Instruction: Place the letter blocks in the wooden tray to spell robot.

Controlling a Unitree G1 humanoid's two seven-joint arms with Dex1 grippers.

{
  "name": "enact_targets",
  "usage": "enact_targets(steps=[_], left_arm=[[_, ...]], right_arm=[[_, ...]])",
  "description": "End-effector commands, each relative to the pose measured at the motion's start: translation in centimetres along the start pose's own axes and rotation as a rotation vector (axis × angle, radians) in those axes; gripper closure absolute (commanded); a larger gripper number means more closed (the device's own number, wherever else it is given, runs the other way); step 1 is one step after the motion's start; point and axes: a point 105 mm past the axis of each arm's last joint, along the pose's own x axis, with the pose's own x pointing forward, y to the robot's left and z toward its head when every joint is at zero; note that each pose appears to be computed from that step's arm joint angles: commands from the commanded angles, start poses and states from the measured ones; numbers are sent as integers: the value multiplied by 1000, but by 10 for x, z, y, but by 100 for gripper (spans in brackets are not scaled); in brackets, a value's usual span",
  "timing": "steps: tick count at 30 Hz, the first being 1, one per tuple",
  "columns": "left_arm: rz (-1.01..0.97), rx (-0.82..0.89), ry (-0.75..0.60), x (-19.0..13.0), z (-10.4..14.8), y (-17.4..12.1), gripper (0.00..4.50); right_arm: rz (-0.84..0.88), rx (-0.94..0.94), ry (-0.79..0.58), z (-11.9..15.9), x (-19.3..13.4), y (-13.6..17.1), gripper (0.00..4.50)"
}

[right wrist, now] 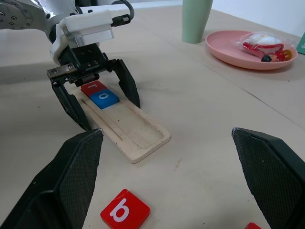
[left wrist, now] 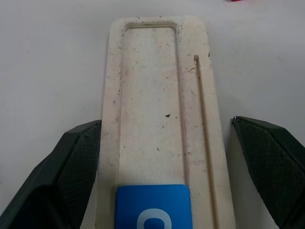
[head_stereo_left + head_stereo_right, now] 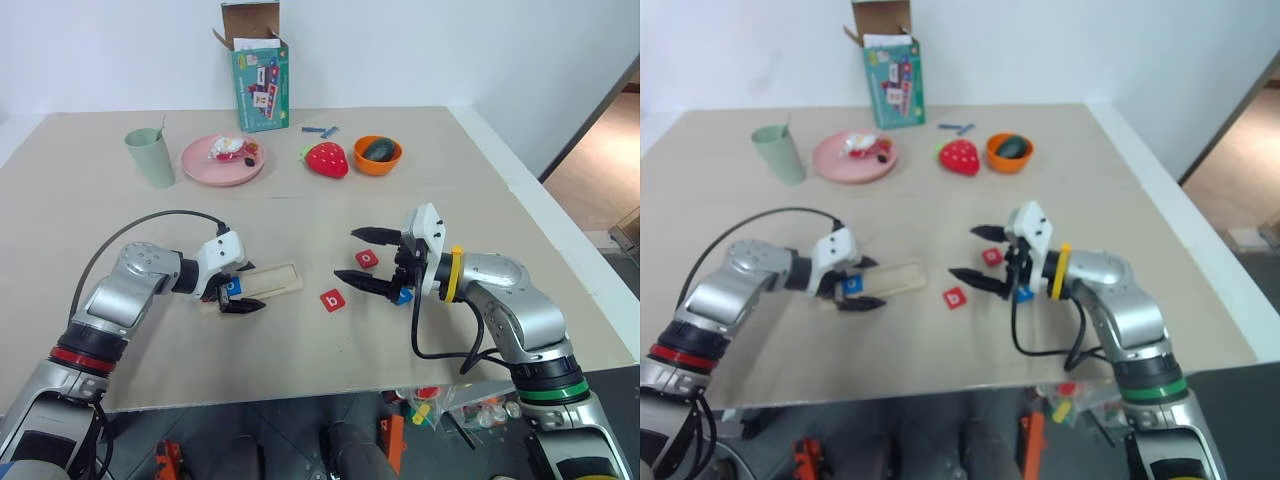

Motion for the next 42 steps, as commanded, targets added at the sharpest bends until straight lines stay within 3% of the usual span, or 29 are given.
enact_targets(steps=[1,6,12,17,25,42], left_arm=[[66,-34,58,1,-14,10,0],[72,-73,71,-1,-21,12,130],[83,-62,73,-4,-23,16,130],[-19,51,28,3,1,7,130],[-134,199,58,18,15,3,130],[-251,288,1,57,41,-16,130]], right_arm=[[4,-57,-33,15,3,-2,1],[-1,-59,-34,15,4,-3,0],[-12,-55,-33,14,4,-6,0],[-17,-54,-34,14,4,-8,0],[-19,-62,-27,14,3,-11,0],[-39,-62,-19,11,0,-11,0]])
